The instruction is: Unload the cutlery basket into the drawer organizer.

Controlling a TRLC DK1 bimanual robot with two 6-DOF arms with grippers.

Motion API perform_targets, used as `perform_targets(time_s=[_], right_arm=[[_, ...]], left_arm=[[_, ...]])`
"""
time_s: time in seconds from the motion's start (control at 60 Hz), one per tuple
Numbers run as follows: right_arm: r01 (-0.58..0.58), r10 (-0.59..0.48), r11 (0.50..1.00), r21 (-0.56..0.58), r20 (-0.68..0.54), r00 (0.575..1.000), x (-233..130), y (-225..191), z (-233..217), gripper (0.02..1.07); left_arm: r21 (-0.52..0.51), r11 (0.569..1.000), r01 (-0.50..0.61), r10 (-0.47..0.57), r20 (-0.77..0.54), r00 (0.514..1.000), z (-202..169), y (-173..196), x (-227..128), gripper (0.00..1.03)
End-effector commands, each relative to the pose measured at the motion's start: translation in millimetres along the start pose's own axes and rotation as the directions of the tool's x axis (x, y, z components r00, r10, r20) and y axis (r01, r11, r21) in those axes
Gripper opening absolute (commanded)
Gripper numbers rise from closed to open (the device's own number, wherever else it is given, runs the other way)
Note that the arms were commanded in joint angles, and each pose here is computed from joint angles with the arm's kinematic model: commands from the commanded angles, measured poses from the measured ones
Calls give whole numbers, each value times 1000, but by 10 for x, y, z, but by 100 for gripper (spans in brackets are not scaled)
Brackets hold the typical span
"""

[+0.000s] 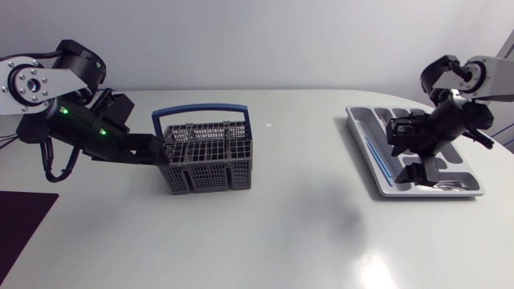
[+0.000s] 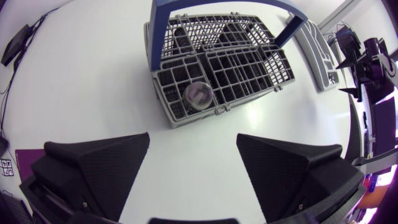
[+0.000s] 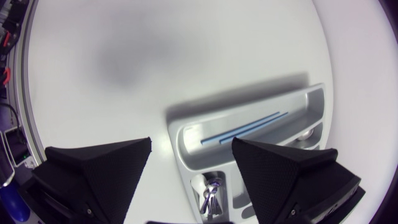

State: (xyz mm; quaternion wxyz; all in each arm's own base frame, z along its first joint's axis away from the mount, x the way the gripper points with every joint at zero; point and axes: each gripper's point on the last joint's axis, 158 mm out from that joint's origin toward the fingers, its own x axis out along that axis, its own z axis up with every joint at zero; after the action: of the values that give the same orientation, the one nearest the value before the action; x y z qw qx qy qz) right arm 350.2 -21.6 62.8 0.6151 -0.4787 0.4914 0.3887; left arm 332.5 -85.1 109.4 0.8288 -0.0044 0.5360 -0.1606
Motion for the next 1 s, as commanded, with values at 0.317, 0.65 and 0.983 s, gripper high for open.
perform_targets(time_s=[0.317,0.65,0.983], right_arm=[[-67,55,991,116,102,993,-372,466,1623,99],[-202,161,962,183,213,964,-674,853,2704,95],[-281,200,929,239,315,928,-830,1006,3459,96]], left_arm=[[175,984,25,-37,66,997,-63,83,70,98],[251,965,77,-102,87,991,-149,89,85,98],[288,955,75,-113,119,986,-192,114,57,98]])
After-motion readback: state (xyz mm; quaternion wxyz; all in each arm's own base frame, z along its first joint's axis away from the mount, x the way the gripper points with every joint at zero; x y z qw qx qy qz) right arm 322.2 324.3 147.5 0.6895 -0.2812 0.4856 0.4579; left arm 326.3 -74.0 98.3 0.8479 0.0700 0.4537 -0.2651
